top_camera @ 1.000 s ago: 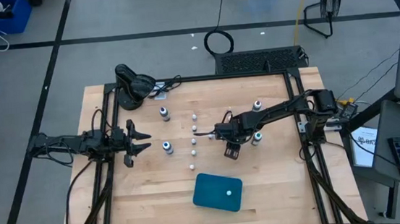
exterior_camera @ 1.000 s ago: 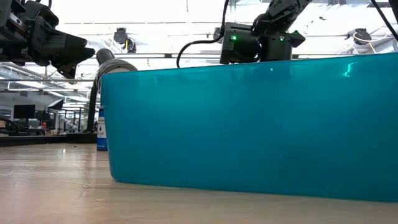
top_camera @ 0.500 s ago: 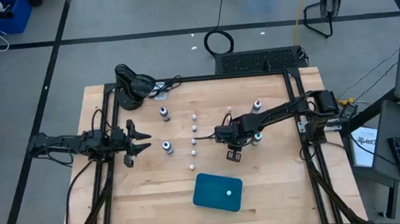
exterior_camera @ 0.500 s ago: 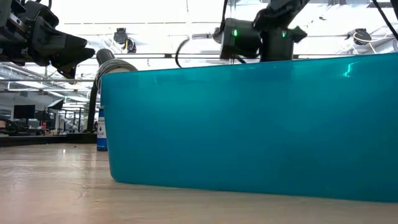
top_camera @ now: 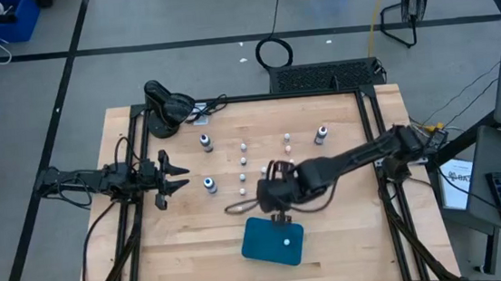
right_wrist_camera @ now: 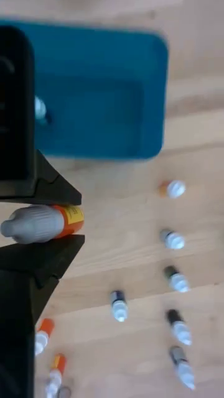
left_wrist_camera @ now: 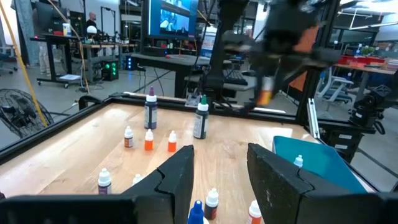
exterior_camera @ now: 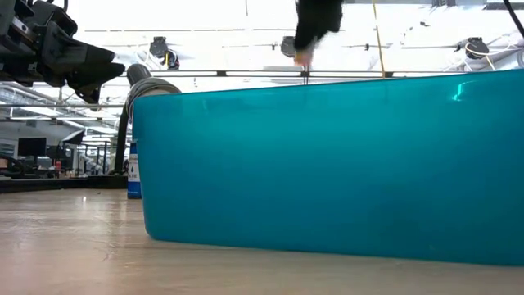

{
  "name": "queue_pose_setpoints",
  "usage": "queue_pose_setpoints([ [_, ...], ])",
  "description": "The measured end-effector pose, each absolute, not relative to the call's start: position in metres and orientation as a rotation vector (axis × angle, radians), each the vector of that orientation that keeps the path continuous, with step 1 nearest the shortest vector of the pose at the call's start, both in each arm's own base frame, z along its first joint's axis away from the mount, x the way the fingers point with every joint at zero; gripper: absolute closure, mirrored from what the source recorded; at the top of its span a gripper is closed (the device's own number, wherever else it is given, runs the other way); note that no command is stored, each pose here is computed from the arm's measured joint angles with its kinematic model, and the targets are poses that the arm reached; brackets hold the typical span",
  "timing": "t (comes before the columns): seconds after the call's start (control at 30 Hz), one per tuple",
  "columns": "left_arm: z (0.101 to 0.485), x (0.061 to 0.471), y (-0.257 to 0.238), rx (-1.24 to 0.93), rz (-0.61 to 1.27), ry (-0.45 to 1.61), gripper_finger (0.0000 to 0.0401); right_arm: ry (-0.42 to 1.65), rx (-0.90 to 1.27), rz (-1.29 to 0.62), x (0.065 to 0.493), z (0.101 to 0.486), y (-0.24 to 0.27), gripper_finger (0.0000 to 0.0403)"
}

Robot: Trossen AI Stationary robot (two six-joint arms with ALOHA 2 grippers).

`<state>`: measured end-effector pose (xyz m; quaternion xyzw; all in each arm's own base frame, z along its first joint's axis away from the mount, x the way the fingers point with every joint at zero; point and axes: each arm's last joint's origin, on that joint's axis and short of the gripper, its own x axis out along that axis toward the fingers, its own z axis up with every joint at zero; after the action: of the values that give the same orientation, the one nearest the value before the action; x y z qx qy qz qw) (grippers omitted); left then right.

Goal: Pick & Place food coloring
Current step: Put the small yellow coloring bottle into the blue bin

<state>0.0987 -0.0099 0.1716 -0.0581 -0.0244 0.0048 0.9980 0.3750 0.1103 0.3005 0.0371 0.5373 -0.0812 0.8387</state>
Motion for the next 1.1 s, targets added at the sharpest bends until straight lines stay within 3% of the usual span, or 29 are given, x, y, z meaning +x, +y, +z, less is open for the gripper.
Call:
queue_pose_setpoints([
  [0.23, 0.172, 0.099, -0.010, -0.116, 0.010, -0.049, 0.0249, 1.170, 0.033, -0.101, 0.408, 0.298, 0.157, 0.0347],
  [0.43, 0.172, 0.099, -0.010, -0.116, 0.010, -0.049, 0.0249, 1.257, 0.025, 0.000, 0.434, 0.248, 0.179, 0.0347],
  [0.67, 0.172, 0.099, -0.010, -0.116, 0.009, -0.049, 0.0249, 1.367, -0.001, 0.025, 0.445, 0.199, 0.188, 0.0347],
  [1.1, 0.172, 0.099, -0.010, -0.116, 0.009, -0.049, 0.0249, 1.452, -0.011, 0.051, 0.446, 0.166, 0.199, 0.0347],
])
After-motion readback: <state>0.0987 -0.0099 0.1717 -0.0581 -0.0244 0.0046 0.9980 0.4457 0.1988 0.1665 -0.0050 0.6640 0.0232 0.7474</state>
